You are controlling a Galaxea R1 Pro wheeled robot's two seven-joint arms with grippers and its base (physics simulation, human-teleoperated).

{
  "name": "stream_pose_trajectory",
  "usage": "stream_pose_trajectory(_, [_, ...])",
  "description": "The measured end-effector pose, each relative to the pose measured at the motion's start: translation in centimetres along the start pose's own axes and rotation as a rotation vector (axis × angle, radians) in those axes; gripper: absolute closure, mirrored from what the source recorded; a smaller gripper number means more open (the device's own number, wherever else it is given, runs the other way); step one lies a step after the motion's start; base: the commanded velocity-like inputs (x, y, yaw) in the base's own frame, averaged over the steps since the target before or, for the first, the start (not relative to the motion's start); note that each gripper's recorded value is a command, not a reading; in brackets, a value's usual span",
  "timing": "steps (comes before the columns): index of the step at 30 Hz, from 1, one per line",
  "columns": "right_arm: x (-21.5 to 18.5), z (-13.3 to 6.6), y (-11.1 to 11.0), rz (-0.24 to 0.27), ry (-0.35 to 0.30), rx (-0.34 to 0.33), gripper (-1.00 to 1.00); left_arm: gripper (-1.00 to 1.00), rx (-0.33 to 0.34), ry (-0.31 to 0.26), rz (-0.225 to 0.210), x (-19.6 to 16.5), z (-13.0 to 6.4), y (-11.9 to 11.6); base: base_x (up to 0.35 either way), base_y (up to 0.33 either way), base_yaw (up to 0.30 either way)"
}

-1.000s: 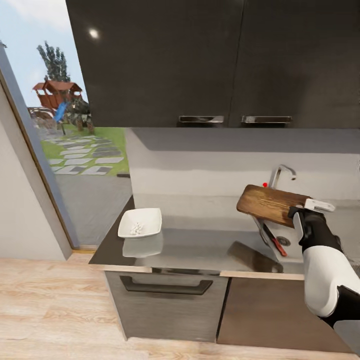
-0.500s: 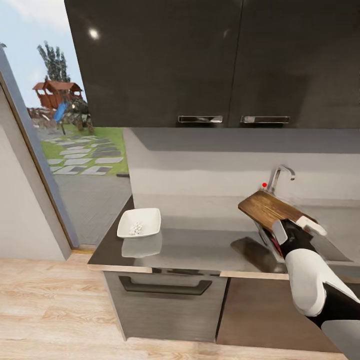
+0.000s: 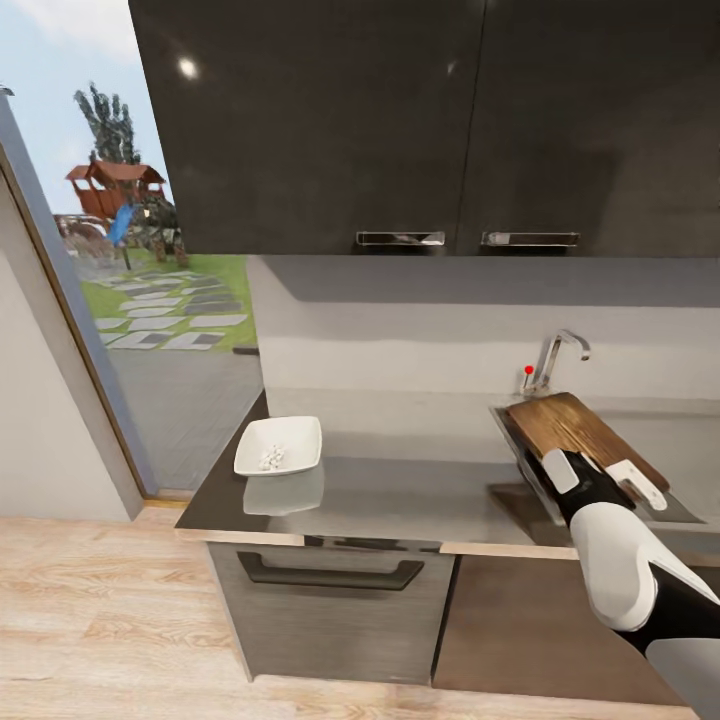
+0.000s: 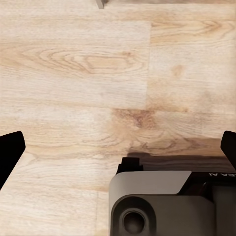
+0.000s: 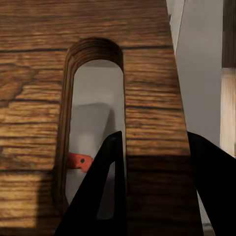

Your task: In the kitchen, take the Vidalia onion out of the sink, dice it on the chopping board with the paring knife, put the diced onion into the bowl on the countertop, then place both the paring knife and the chopping board into the sink.

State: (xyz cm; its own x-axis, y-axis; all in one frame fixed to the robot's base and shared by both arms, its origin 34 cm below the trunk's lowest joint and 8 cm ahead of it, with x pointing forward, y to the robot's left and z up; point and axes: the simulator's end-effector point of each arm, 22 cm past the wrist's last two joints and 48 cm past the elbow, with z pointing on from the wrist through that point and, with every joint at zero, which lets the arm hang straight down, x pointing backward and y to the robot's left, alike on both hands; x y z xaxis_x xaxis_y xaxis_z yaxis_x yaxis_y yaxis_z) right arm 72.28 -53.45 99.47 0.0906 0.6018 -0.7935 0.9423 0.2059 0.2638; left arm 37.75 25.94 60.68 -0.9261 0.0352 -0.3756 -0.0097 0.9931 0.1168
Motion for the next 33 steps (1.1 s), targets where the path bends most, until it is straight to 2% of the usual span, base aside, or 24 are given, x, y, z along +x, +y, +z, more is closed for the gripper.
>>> stream_pose_trajectory(7, [-0.3,0.2,-0.7,0.013,-0.003,0.025,1.00,-1.00,0.000,0.000,-0.001,0.0,0.0,0.0,0.042,0.000,0.000])
stream_pose_trajectory(12, [-0.1,0.0,-1.8,0.018,0.004,0.080,1.00,-1.00,0.000,0.000,-0.001,0.0,0.0,0.0,0.226,0.000,0.000])
stream_pose_trajectory(21, [0.4,0.4,-2.4,0.018,0.014,0.100,1.00,-1.00,0.000,0.008,0.000,0.4,0.1,0.0,0.244,-0.018,0.018])
stream_pose_trajectory(28, [1.3,1.2,-3.5,0.040,0.038,0.133,1.00,-1.00,0.001,0.020,0.002,0.8,0.2,-0.1,0.027,-0.010,0.001])
stream_pose_trajectory(33, [1.1,1.8,-4.0,0.041,0.033,0.147,1.00,-1.00,0.001,0.027,0.003,1.2,0.3,-0.1,0.001,0.000,0.000])
